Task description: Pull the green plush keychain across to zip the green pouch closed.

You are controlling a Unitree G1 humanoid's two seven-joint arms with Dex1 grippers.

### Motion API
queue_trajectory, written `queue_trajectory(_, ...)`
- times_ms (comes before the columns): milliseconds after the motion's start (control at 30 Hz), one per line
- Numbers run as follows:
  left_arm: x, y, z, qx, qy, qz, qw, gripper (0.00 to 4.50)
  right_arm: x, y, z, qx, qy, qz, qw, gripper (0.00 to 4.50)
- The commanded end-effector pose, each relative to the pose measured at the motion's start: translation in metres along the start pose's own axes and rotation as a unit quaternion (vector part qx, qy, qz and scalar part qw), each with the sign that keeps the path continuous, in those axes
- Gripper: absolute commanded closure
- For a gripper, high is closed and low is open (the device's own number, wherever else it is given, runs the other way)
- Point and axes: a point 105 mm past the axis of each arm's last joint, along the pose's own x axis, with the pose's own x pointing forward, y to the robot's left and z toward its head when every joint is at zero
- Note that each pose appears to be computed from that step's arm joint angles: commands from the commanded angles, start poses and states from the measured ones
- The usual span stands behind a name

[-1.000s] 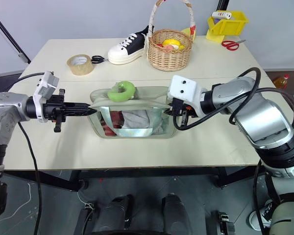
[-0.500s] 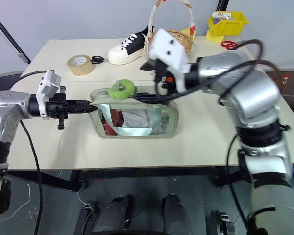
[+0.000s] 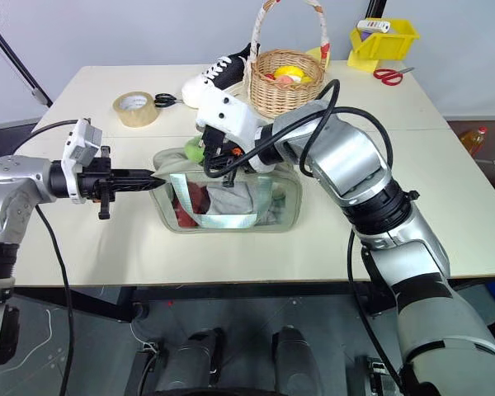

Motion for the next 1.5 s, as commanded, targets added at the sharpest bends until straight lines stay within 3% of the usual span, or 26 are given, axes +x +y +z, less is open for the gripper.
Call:
queue_trajectory(33, -0.005, 0.002, -0.001, 0.003, 0.006, 0.011, 1.000, 4.50, -0.038, -0.014, 0.019, 0.003, -0.045, -0.041, 0.998, 4.48)
queue_trajectory(233, -0.005, 0.003, -0.003, 0.002, 0.009, 0.011, 1.000, 4.50, -0.055, -0.014, 0.009, 0.059, -0.058, -0.036, 0.996, 4.48)
queue_trajectory(433, -0.003, 0.004, -0.004, 0.006, 0.013, 0.008, 1.000, 4.50, -0.042, -0.007, 0.001, 0.043, -0.051, -0.042, 0.997, 4.48)
queue_trajectory(533, -0.003, 0.005, -0.003, 0.007, 0.012, 0.008, 1.000, 4.50, -0.037, -0.001, -0.005, 0.031, -0.040, -0.036, 0.998, 3.47)
queue_trajectory(733, -0.003, 0.001, -0.003, 0.007, 0.013, 0.005, 1.000, 4.50, -0.034, 0.005, -0.008, 0.030, -0.035, -0.027, 0.999, 0.44)
queue_trajectory(967, -0.004, 0.001, -0.003, 0.009, 0.017, 0.005, 1.000, 4.50, -0.036, 0.003, -0.008, 0.060, -0.043, -0.028, 0.997, 0.44)
queue_trajectory(1067, -0.002, 0.001, -0.003, 0.008, 0.018, 0.004, 1.000, 4.50, -0.037, 0.003, -0.007, 0.073, -0.048, -0.027, 0.996, 1.34)
queue_trajectory(1267, -0.001, 0.000, -0.005, 0.006, 0.021, 0.001, 1.000, 4.50, -0.038, 0.003, -0.003, 0.099, -0.067, -0.028, 0.992, 4.33)
queue_trajectory(1500, 0.000, -0.001, -0.006, 0.004, 0.025, -0.002, 1.000, 4.50, -0.053, -0.002, -0.004, 0.139, -0.089, -0.039, 0.986, 4.43)
